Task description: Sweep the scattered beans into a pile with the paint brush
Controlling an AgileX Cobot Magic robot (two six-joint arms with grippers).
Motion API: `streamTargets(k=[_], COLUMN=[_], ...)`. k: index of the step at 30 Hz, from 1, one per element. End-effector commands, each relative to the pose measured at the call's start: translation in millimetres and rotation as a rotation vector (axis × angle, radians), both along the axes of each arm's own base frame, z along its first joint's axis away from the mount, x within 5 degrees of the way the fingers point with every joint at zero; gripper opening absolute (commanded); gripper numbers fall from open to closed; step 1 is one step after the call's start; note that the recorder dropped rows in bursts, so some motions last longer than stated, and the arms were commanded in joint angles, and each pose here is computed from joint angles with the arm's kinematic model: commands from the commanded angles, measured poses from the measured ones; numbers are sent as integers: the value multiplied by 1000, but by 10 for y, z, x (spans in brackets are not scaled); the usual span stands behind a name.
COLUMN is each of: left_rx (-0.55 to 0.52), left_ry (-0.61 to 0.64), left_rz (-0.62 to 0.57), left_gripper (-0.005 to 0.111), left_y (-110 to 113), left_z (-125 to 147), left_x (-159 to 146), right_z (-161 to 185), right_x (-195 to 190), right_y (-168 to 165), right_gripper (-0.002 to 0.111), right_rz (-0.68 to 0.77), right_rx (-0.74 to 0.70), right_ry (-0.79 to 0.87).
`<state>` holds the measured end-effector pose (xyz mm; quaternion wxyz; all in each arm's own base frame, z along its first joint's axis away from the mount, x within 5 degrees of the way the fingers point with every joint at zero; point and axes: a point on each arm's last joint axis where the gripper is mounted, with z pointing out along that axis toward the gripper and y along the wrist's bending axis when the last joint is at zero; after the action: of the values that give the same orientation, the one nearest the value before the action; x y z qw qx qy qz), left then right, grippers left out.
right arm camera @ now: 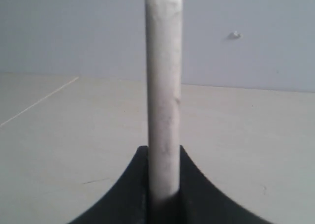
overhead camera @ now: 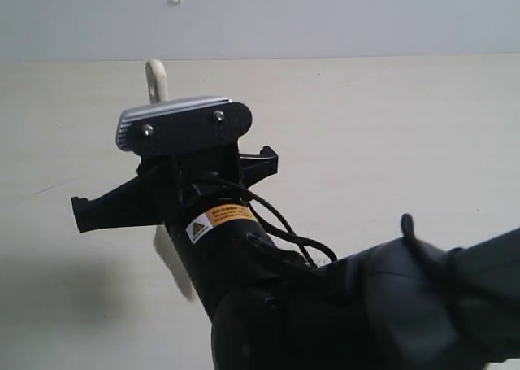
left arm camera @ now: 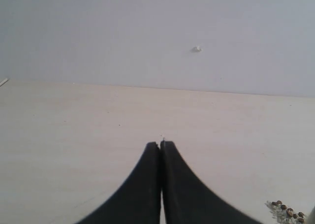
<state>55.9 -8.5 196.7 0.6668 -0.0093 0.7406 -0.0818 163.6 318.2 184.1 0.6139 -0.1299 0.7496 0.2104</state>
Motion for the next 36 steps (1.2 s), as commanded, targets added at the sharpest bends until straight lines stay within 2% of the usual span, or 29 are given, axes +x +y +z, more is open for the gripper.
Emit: streamTargets(k=[1, 5, 9, 15, 22, 26, 33, 36], left_rx=[-7, -7, -7, -7, -7, -7, -7, -7], left_ry=[-4, -4, -4, -2, -2, -2, -2, -2], left_rz=[-8, -8, -8, -9, -9, -9, -9, -9], left_gripper=[0, 0, 0, 0, 0, 0, 0, 0], left_y=[-5, -5, -5, -6, -6, -6, -6, -6], left_z=[2, 2, 2, -1, -1, -1, -1, -1], left_x=[-4, -4, -4, -5, -5, -5, -5, -5], right_z=[156, 91, -25, -62, -58, 3, 38, -107], right_x=[-44, -81, -232, -336, -99, 49, 306, 424], right_y=[-9, 5, 12, -155, -432, -693, -1049, -1131], right_gripper=[0, 0, 0, 0, 0, 0, 0, 0], right_rz=[51, 121, 376, 752, 1041, 1205, 1264, 1244], right_rx=[-12, -142, -331, -411, -353, -232, -46, -48], right_ry=[-5, -13, -69, -130, -11, 36, 50, 47])
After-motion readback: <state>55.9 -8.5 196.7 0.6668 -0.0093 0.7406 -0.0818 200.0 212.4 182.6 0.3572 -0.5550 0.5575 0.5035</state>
